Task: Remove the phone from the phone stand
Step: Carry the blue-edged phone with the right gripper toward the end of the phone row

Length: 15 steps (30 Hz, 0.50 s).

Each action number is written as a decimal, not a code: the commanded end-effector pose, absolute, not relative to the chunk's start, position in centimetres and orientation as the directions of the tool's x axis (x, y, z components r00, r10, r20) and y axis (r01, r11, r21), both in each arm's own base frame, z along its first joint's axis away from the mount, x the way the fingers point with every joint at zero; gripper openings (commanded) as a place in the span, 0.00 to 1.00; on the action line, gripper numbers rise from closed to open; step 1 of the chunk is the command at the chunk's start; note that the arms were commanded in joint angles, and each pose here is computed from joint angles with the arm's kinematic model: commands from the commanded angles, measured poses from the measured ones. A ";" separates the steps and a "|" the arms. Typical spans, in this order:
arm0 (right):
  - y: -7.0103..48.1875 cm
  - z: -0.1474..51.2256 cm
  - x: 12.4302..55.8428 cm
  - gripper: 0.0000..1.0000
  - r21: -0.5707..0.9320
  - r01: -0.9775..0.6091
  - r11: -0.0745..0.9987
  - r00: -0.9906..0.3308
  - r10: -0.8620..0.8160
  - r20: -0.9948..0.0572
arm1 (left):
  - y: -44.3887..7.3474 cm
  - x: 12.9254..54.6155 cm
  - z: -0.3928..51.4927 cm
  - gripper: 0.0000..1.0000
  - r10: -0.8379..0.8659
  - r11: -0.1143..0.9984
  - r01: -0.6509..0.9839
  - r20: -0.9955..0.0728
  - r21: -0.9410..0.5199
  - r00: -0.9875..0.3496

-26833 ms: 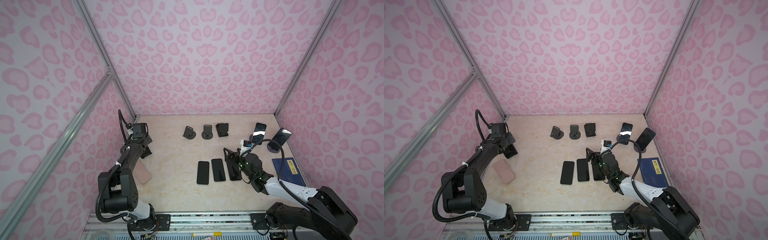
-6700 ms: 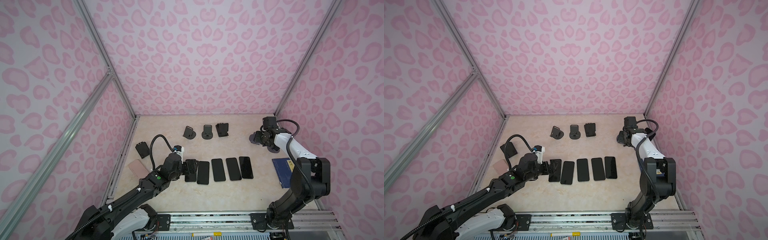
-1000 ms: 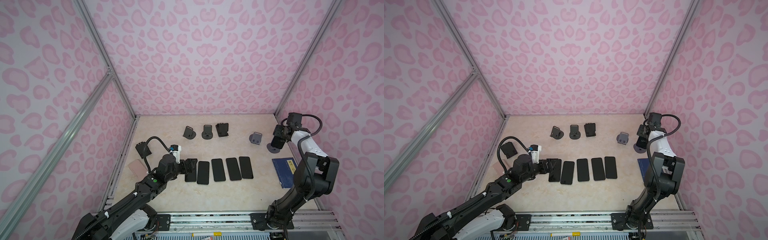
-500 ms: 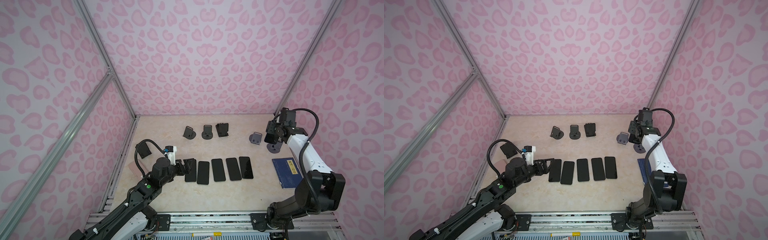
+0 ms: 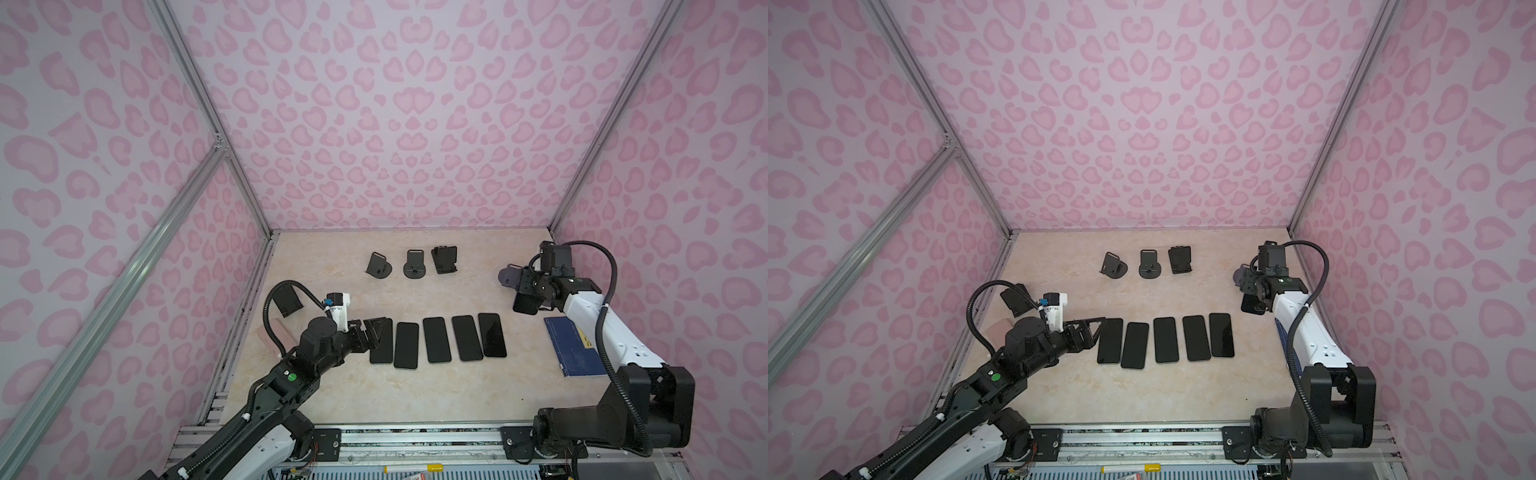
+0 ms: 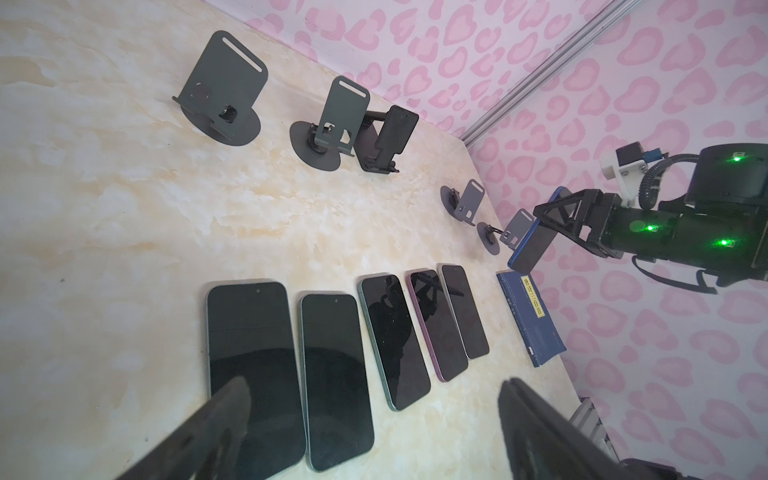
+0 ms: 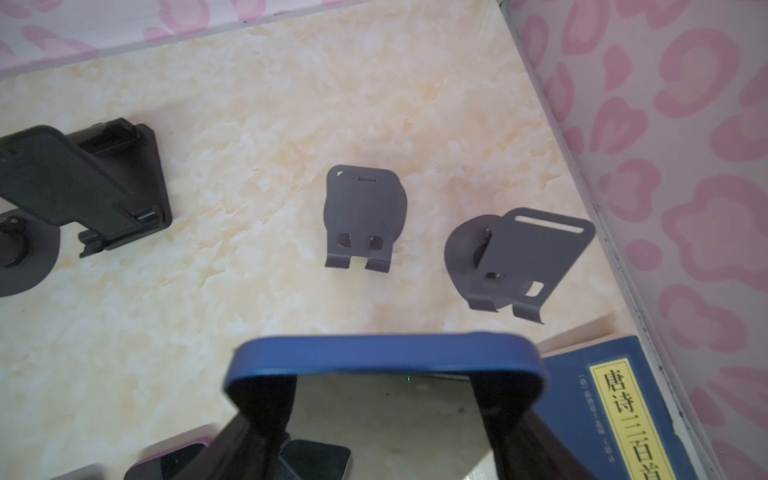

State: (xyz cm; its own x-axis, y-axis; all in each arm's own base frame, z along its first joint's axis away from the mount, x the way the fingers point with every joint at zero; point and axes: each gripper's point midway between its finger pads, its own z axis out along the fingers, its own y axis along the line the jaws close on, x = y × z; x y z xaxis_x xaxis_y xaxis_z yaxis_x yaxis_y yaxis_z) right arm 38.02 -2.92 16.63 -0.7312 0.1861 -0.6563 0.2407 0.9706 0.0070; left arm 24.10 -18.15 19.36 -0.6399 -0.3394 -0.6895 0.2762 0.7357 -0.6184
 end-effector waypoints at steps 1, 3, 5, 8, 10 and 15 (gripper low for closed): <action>-2.3 16.1 38.1 0.58 0.018 0.225 0.974 -0.745 0.184 -0.641 | -17.7 24.2 19.6 0.97 -0.362 0.737 0.256 -0.686 -0.625 -0.631; -1.6 15.8 38.3 0.58 0.028 0.211 0.977 -0.755 0.181 -0.630 | -17.6 24.1 19.7 0.97 -0.365 0.740 0.252 -0.686 -0.624 -0.629; -0.6 15.8 38.4 0.58 0.033 0.193 0.981 -0.759 0.171 -0.628 | -17.4 24.1 19.7 0.97 -0.368 0.744 0.246 -0.688 -0.622 -0.626; 1.1 16.4 39.0 0.58 0.036 0.155 0.987 -0.755 0.142 -0.640 | -17.2 24.1 19.7 0.97 -0.371 0.749 0.237 -0.687 -0.619 -0.625; 1.9 16.9 39.3 0.58 0.030 0.136 0.990 -0.749 0.122 -0.651 | -17.0 24.1 19.7 0.97 -0.372 0.754 0.230 -0.688 -0.616 -0.623; 3.2 17.7 39.5 0.58 0.022 0.108 0.994 -0.742 0.095 -0.663 | -16.5 24.2 19.5 0.97 -0.381 0.767 0.204 -0.688 -0.608 -0.618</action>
State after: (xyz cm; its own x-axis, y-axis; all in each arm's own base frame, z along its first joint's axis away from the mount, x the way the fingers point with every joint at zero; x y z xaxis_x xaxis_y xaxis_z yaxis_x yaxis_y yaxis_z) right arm 39.25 2.95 17.44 -0.7500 0.1003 -0.6538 0.1037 0.9940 0.0336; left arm 23.95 -16.96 19.10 -0.6325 -0.3630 -0.6842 0.2243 0.7597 -0.6104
